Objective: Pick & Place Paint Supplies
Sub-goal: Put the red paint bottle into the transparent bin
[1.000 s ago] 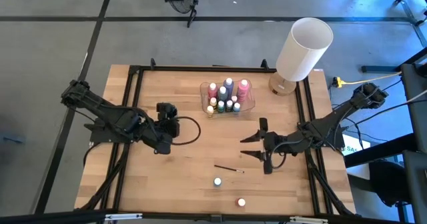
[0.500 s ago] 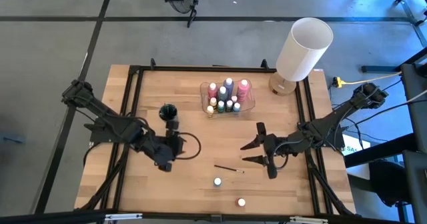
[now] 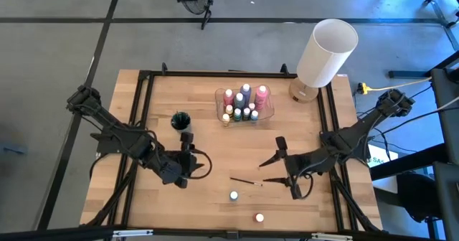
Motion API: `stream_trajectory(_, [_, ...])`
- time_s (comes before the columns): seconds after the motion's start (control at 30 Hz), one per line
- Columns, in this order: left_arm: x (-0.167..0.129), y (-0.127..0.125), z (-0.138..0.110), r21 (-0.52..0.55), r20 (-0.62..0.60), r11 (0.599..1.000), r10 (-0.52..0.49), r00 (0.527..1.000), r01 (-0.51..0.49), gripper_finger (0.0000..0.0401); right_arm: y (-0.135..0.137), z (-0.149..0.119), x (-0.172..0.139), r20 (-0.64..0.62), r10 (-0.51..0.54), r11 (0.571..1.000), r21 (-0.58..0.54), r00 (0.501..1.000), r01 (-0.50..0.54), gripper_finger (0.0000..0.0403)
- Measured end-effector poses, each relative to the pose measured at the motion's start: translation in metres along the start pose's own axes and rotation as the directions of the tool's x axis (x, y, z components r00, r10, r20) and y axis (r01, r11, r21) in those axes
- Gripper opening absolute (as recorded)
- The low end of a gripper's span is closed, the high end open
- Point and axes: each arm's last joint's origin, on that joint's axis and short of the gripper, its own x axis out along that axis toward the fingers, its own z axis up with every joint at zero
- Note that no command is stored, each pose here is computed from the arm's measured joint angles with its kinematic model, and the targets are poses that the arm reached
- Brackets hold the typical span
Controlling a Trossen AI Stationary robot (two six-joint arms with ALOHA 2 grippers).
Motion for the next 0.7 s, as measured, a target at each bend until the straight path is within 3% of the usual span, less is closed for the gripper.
stream_trajectory(0.1, [0.003, 0.003, 0.001, 0.071, 0.001, 0.997, -0.017, 1.0, 0.017, 0.0181, 0.004, 0.009, -0.001, -0.069, 0.006, 1.0, -0.007, 0.998, -0.006, 0.0244])
stream_trajectory(0.23, [0.008, 0.01, 0.003, 0.076, -0.004, 0.997, -0.015, 1.0, 0.015, 0.0181, 0.011, 0.029, -0.005, -0.189, -0.053, 0.996, -0.08, 0.981, 0.038, 0.0273])
stream_trajectory(0.47, [0.019, 0.03, 0.003, 0.096, -0.031, 0.995, 0.038, 0.999, -0.035, 0.0181, 0.031, 0.062, -0.004, -0.297, -0.096, 0.994, -0.076, 0.95, 0.077, 0.0279])
stream_trajectory(0.7, [0.029, 0.047, 0.001, 0.081, -0.059, 0.997, 0.008, 0.998, -0.003, 0.0181, 0.051, 0.062, 0.02, -0.504, -0.038, 0.991, 0.091, 0.863, 0.097, 0.0279])
